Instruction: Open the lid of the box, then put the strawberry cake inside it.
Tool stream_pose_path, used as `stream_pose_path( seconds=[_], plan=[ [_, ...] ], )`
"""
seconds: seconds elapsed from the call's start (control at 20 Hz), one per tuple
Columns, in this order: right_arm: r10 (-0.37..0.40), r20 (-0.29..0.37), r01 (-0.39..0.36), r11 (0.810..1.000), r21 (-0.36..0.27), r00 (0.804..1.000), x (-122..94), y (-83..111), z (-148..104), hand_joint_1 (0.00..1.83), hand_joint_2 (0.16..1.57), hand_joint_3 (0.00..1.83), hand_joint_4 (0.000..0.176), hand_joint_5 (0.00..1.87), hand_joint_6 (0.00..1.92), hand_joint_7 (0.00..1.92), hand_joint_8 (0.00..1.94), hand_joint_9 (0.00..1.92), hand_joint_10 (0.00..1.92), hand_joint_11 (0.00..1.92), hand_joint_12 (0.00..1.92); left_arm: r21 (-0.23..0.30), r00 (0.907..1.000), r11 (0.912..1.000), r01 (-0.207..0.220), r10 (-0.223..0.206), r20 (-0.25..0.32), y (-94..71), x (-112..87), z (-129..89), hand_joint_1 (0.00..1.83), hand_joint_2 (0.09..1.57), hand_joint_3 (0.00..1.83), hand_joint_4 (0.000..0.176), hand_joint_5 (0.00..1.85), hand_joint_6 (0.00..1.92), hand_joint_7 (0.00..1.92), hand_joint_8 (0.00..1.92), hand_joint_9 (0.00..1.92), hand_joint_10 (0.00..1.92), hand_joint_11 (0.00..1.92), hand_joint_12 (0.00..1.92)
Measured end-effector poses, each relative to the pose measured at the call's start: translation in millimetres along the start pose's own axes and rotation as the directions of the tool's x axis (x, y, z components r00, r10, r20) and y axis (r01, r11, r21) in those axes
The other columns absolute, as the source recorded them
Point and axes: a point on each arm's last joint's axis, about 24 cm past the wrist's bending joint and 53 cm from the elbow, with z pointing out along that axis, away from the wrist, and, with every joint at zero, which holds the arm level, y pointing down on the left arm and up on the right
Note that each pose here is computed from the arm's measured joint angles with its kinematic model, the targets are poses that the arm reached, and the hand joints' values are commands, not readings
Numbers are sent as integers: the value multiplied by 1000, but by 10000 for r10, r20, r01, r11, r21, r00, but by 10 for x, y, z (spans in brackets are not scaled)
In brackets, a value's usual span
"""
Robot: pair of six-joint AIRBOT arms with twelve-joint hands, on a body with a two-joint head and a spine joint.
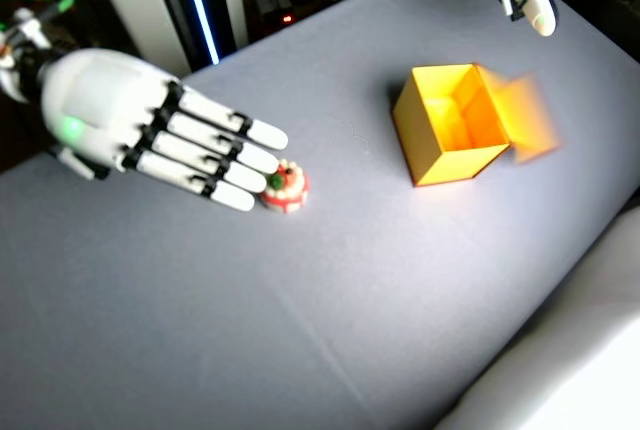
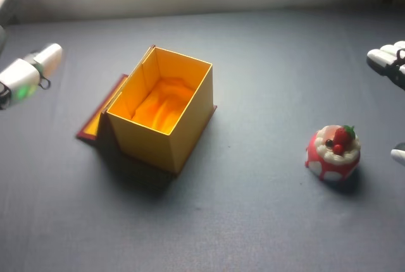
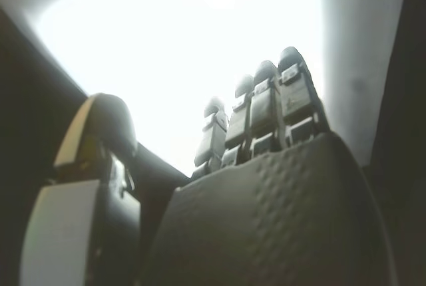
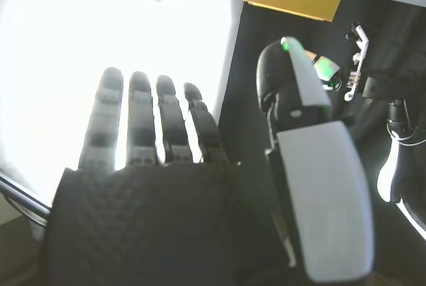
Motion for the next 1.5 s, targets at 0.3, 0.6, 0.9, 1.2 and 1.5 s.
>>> stream_pose_path(
  seconds=[0.3, 0.6, 0.9, 1.2, 1.5],
  plan=[
    [261, -349, -249, 9991, 329, 9991, 110, -138, 103, 828, 1167, 0, 0, 0, 0, 0, 0, 0, 0, 4, 2, 1747, 9644, 9837, -433, 868, -2497, -492, 588, -208, 827, 1402, 0, 98, 52, 16, 0, 0, 0, 0, 0, 14],
    [470, -1033, -414, 9976, 560, 9935, 371, -236, 377, 900, 1108, 0, 0, 30, 7, 31, 4, 62, 22, 0, 547, 2389, 9061, 9688, -665, 1589, -3920, -651, 868, -509, 675, 1417, 8, 39, 49, 4, 0, 0, 0, 0, 0, 0],
    [650, -1863, -437, 9923, 1160, 9803, 672, -427, 572, 968, 1135, 5, 0, 86, 13, 124, 16, 166, 48, 0, 916, 2588, 9054, 9642, -580, 1600, -3932, -701, 852, -552, 679, 1431, 6, 43, 43, 0, 0, 0, 0, 0, 0, 0],
    [1174, -2010, -914, 9867, 1342, 9725, 738, -505, 822, 1159, 1193, 1, 0, 822, 1137, 1119, 1805, 1319, 1848, 1373, 1913, 2648, 9057, 9624, -603, 1643, -3908, -714, 814, -582, 612, 1440, 6, 46, 17, 0, 0, 0, 0, 0, 0, 0],
    [690, -2357, -662, 9976, 195, 9694, 717, -119, 957, 1126, 1218, 0, 0, 786, 1279, 1111, 1938, 1336, 1921, 1431, 1921, 2562, 9017, 9646, -623, 1644, -3999, -696, 794, -663, 673, 1430, 0, 46, 3, 0, 0, 0, 0, 0, 0, 0]
  ],
)
